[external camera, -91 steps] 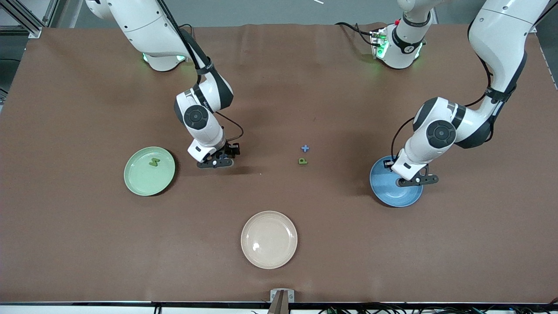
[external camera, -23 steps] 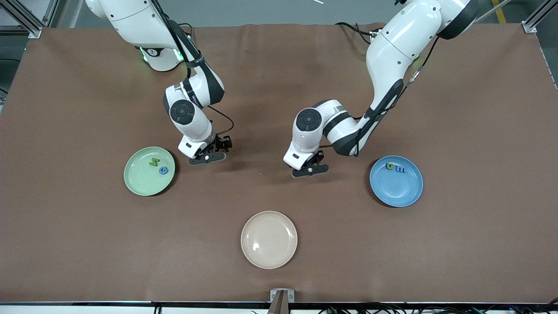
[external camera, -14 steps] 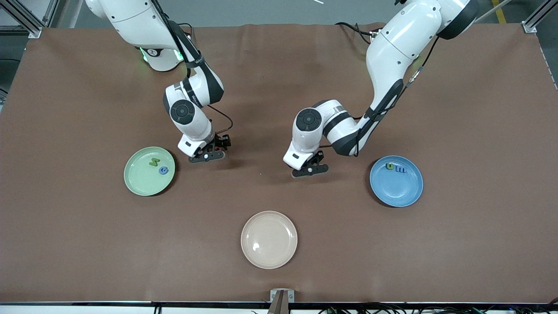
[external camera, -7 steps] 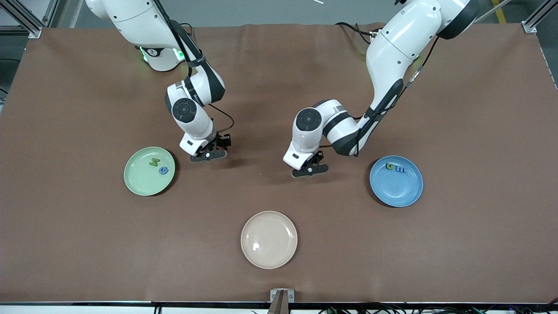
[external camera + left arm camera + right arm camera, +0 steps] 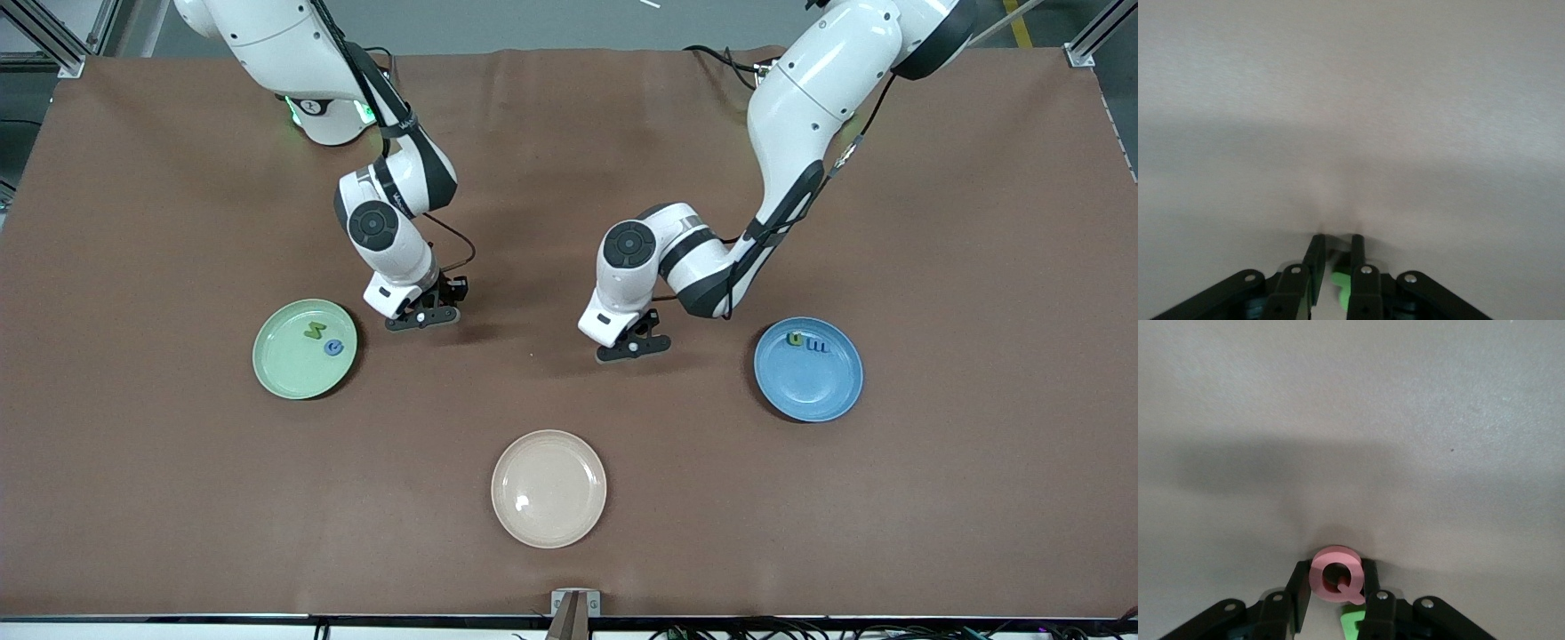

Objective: Sort upper and lower case letters into plates

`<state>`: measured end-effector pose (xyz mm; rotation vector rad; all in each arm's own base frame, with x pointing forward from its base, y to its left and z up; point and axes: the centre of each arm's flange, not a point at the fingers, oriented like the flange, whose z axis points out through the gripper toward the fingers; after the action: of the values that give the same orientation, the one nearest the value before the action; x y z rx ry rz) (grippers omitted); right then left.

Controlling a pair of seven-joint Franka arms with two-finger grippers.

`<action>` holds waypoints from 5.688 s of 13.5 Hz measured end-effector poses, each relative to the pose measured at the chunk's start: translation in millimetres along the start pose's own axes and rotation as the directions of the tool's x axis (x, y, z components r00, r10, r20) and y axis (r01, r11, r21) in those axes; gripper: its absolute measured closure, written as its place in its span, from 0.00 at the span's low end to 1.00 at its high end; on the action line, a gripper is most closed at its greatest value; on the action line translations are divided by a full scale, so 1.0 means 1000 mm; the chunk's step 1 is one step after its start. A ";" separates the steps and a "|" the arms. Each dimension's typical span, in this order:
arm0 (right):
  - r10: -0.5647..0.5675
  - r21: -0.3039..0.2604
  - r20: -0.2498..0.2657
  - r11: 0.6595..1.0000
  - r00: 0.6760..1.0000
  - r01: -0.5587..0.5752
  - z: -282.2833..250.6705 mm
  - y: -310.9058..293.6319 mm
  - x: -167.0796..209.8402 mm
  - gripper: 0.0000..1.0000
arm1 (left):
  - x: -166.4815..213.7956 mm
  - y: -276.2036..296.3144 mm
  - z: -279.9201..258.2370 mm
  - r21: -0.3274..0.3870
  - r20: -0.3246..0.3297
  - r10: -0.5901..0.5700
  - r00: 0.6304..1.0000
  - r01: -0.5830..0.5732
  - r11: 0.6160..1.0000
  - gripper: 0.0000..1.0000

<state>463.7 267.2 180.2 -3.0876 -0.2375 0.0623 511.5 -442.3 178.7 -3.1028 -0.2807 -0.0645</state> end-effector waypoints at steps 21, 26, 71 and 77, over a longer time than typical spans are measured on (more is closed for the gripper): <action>-0.131 -0.046 0.108 0.990 0.985 0.137 -0.071 0.280 0.050 0.64 | -0.016 0.013 -0.006 -0.012 0.044 -0.006 0.999 0.006 1.000 0.17; -0.135 -0.061 0.093 0.988 0.986 0.141 -0.049 0.296 0.050 0.64 | -0.020 0.014 0.000 -0.010 0.051 0.000 0.999 0.000 1.000 0.16; -0.109 -0.069 -0.016 0.992 0.994 0.107 0.016 0.004 -0.019 0.02 | 0.150 -0.345 -0.029 0.020 0.063 0.115 0.991 -0.116 0.993 0.71; -0.118 -0.072 0.024 0.990 0.993 0.119 0.014 -0.001 -0.024 0.07 | 0.155 -0.345 0.000 0.000 0.041 0.152 0.988 -0.152 0.988 0.71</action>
<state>439.1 264.6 167.2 -3.1392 -0.4327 0.0808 601.4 -75.3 192.7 -3.1134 -0.0436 0.0019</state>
